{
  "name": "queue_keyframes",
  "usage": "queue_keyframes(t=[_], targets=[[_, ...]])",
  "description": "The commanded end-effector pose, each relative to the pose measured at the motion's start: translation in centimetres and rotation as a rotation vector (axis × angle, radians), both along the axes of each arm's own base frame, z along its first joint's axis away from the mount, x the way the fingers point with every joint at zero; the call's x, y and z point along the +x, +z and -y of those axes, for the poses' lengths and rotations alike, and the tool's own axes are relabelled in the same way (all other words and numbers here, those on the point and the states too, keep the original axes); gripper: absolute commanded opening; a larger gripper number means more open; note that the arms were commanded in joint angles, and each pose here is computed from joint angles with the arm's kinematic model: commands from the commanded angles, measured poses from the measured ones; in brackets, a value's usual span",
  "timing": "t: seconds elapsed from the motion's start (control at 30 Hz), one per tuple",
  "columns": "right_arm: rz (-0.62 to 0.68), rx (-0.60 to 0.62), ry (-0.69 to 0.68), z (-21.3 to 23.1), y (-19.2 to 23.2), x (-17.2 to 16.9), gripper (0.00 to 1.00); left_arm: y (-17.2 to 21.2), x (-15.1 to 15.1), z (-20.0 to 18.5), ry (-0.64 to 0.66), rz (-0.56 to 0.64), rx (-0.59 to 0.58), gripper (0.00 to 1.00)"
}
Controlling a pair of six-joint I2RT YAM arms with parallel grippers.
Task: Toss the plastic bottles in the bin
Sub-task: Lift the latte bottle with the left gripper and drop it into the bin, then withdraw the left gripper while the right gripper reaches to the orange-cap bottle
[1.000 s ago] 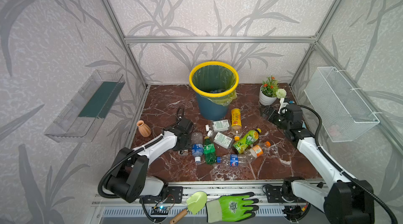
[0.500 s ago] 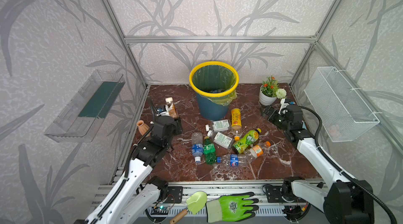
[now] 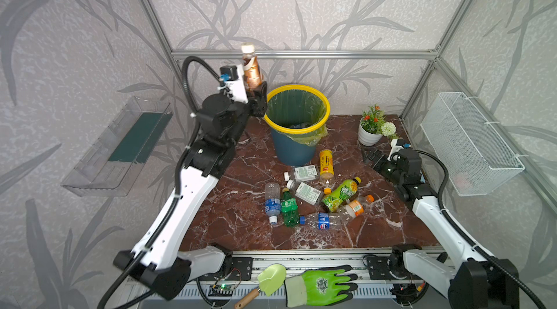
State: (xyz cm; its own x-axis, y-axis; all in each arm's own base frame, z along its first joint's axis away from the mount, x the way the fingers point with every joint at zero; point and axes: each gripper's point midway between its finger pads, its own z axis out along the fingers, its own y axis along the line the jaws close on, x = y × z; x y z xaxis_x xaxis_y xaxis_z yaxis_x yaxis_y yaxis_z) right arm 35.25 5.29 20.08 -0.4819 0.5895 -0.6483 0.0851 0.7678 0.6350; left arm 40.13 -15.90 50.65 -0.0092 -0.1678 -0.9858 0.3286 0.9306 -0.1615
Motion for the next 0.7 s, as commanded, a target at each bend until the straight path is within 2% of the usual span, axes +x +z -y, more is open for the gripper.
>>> queue_keyframes(t=[0.0,0.03,0.1,0.27,0.4,0.5,0.67], targets=[[0.037,-0.023,-0.016,0.7,1.4,-0.6,1.00,-5.8,2.2,3.9,-0.140,-0.213,0.074,0.75],[0.041,-0.033,-0.024,1.1,1.6,-0.8,1.00,-5.8,2.5,4.1,-0.138,-0.211,0.075,0.81],[0.040,-0.038,-0.042,1.6,1.8,-1.2,1.00,-4.9,2.6,3.9,-0.123,-0.174,0.065,0.99],[0.040,-0.057,-0.048,2.1,1.6,-1.5,0.99,-2.2,1.1,2.6,-0.089,-0.070,0.053,0.99],[0.029,-0.044,-0.041,1.9,1.2,-1.4,0.99,-2.0,-0.7,1.2,-0.054,-0.032,0.060,0.99],[0.026,-0.043,-0.036,1.8,1.1,-1.2,1.00,-3.5,-1.7,0.1,-0.025,-0.045,0.075,0.99],[0.008,-0.036,-0.022,1.6,0.5,-1.1,1.00,-8.3,-3.1,-1.9,0.050,-0.127,0.096,0.99]])
